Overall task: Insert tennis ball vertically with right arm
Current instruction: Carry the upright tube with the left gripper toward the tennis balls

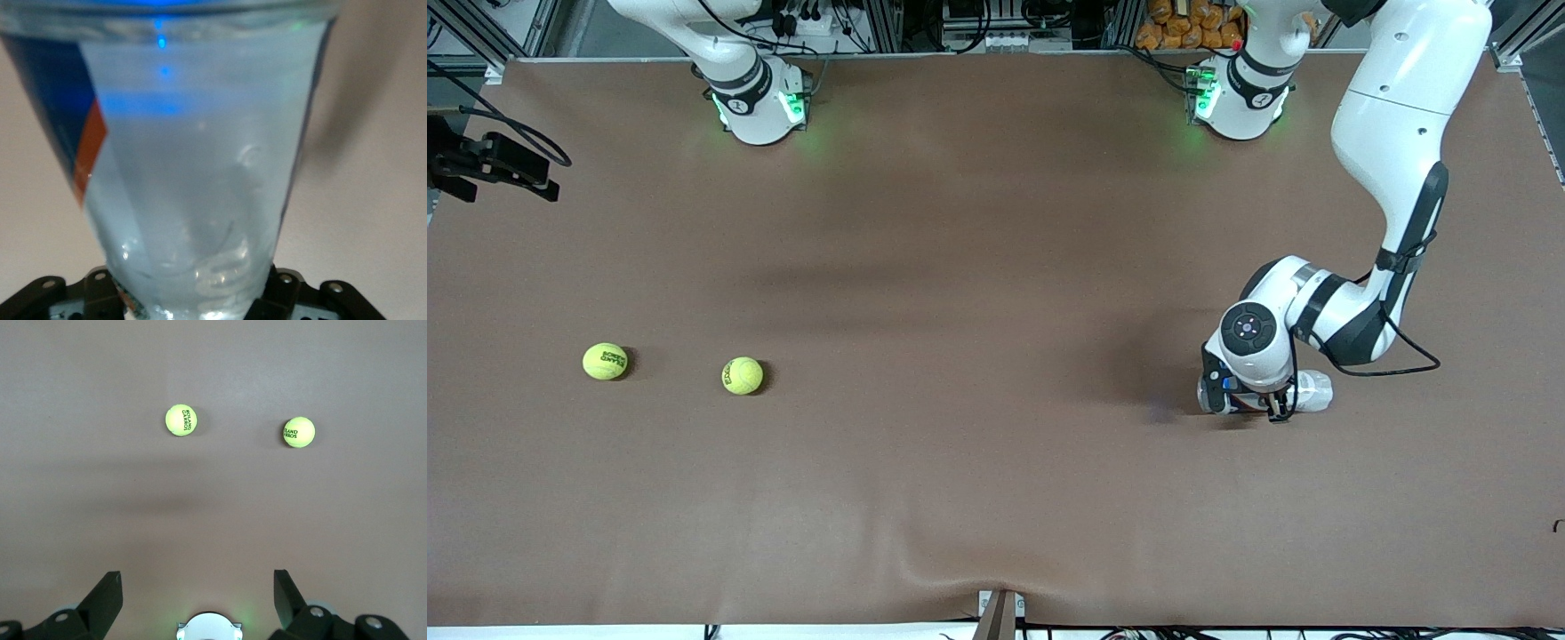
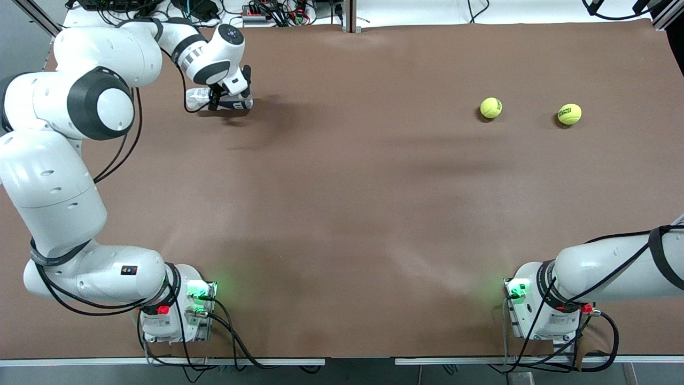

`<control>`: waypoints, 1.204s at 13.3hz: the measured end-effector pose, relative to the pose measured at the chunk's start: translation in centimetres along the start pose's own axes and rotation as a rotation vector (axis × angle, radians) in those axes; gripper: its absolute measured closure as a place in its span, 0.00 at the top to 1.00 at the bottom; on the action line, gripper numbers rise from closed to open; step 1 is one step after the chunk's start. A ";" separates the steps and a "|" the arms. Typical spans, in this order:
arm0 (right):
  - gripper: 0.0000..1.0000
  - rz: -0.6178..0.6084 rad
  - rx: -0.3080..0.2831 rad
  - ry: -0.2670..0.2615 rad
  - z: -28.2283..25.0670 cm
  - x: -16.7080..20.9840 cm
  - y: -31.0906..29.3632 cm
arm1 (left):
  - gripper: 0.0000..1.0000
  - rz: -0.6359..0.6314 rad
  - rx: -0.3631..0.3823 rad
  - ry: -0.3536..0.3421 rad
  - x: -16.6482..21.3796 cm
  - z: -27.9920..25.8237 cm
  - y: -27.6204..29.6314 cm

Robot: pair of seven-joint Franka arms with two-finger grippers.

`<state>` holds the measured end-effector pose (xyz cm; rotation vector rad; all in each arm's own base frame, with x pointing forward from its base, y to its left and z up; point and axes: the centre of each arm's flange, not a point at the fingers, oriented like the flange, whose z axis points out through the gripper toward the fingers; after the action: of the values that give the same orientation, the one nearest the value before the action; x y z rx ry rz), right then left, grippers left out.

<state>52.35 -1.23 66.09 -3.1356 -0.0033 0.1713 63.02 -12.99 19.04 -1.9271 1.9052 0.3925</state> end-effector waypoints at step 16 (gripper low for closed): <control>1.00 0.000 0.000 -0.007 0.1 0.0 0.0 | 0.68 -0.188 0.060 0.579 11.1 -23.5 -2.4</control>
<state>52.29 -1.23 65.98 -3.1348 -0.0033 0.1821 63.90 -33.82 34.76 -2.3266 1.9959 -0.3126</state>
